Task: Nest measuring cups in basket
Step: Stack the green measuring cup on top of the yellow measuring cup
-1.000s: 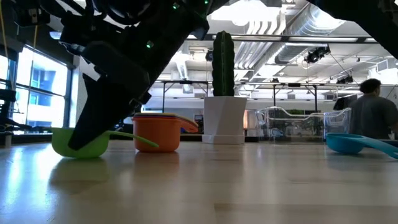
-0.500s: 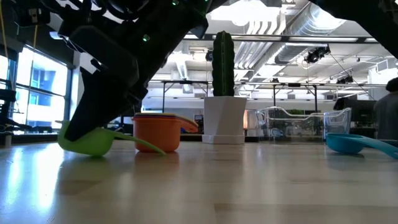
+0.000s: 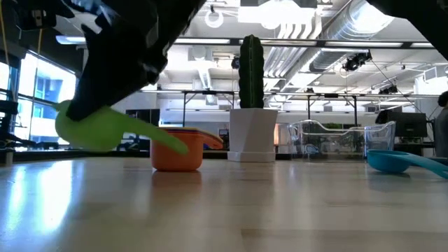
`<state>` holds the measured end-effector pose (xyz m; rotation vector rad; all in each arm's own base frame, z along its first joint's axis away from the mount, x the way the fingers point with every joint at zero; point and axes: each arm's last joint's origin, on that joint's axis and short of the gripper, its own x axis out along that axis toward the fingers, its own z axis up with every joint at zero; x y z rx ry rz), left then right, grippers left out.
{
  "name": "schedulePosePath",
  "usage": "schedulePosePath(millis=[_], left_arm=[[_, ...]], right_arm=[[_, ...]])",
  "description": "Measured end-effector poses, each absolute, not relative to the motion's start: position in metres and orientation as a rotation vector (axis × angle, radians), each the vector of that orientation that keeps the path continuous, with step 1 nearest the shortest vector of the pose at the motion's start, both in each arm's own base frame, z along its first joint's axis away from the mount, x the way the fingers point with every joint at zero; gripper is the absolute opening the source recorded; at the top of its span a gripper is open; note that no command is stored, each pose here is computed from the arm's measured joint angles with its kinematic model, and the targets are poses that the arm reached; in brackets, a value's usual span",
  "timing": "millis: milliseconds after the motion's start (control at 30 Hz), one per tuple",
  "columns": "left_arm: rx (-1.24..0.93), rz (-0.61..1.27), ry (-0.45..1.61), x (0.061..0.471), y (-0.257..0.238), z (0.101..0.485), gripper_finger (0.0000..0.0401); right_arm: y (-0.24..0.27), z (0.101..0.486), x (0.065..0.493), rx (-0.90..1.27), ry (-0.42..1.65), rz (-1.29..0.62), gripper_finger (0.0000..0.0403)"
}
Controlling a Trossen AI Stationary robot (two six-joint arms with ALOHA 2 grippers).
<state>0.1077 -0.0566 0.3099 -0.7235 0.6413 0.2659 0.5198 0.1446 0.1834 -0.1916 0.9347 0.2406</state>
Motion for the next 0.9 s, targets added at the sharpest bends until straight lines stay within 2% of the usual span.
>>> schedulePosePath(millis=[233,433,900], left_arm=[[-0.726,0.266,0.64,0.108,-0.057,0.31,0.0104],[-0.715,0.275,0.654,0.107,-0.056,0.309,0.0104],[-0.704,0.3,0.68,0.104,-0.054,0.306,0.0104]], right_arm=[[0.141,0.209,0.519,-0.273,0.928,0.201,0.0005],[0.138,0.211,0.514,-0.343,0.968,0.211,0.0005],[0.123,0.213,0.494,-0.731,1.164,0.219,0.0006]])
